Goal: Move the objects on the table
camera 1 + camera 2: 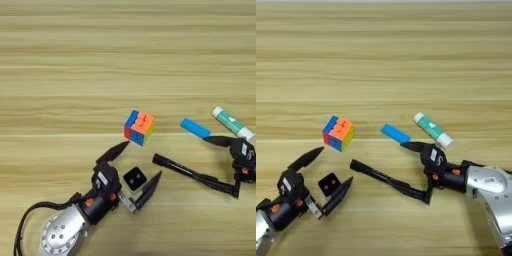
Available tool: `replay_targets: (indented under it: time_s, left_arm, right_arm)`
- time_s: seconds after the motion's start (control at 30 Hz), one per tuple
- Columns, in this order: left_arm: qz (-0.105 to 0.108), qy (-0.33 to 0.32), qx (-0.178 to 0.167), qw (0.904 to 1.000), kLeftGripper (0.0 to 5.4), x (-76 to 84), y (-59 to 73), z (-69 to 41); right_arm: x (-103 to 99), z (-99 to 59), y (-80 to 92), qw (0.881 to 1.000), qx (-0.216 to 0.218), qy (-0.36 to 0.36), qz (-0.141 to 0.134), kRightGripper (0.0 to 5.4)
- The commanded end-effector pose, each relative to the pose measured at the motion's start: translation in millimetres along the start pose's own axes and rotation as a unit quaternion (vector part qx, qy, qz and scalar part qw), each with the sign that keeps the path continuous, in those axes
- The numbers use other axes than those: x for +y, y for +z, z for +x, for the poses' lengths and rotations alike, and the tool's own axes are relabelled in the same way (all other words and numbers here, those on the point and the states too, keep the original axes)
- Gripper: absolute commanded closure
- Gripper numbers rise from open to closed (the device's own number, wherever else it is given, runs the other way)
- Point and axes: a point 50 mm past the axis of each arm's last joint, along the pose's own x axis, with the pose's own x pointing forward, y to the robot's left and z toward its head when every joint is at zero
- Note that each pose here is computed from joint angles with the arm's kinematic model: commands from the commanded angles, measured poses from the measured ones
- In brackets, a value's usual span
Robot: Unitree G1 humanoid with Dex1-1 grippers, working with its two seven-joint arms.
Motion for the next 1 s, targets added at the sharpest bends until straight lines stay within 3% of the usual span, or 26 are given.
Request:
replay_targets:
  time_s: [0.03, 0.37, 1.0]
  left_arm:
    - [0.004, -0.059, 0.033, 0.9977, 0.0, -13.6, -5.6, -4.2]
    - [0.008, -0.076, 0.047, 0.996, 0.0, -19.2, -9.6, -5.7]
    - [0.01, -0.061, 0.04, 0.9972, 0.0, -17.6, -9.7, -2.8]
  right_arm:
    - [-5.0, -1.8, 7.1, 1.0, -0.007, -0.01, -0.009, 0.03]
    - [-5.0, -4.4, 8.5, 1.0, -0.007, -0.013, -0.011, 0.03]
    - [-3.2, -5.1, 8.4, 1.0, -0.007, -0.012, -0.009, 0.03]
